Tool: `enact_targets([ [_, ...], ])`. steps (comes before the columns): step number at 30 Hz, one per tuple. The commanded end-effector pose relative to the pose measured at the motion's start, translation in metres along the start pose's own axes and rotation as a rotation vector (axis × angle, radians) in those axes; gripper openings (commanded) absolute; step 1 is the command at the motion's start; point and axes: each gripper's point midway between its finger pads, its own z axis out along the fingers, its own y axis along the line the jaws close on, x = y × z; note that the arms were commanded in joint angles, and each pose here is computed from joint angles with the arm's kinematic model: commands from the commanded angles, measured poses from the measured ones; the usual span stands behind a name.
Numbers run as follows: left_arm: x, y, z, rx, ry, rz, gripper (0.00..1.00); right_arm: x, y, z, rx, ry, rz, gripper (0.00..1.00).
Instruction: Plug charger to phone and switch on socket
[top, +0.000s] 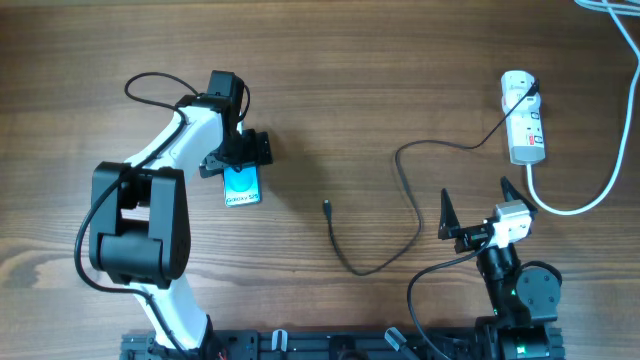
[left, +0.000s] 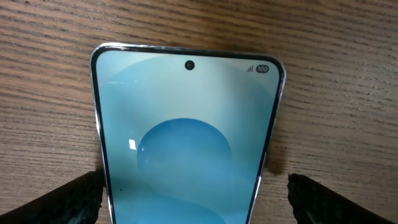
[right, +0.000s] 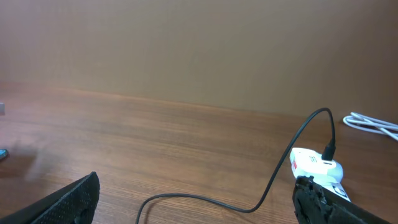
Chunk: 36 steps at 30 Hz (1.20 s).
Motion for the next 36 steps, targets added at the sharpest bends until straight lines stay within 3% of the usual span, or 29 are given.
enact_targets([
  [1,0.005,0.005,0.004,-0.025,0.015,-0.018,0.99,-0.002,-0.003,0.0,0.018,-0.011,0.005,1.0],
  [14,0.006,0.005,0.004,-0.025,0.021,-0.027,1.0,-0.002,-0.003,0.0,0.018,-0.011,0.005,1.0],
  [25,0.015,0.008,0.003,-0.039,0.058,-0.027,0.88,-0.002,-0.003,0.0,0.018,-0.011,0.005,1.0],
  [36,0.008,0.006,0.004,-0.029,0.029,-0.027,0.86,-0.002,-0.003,0.0,0.018,-0.011,0.005,1.0],
])
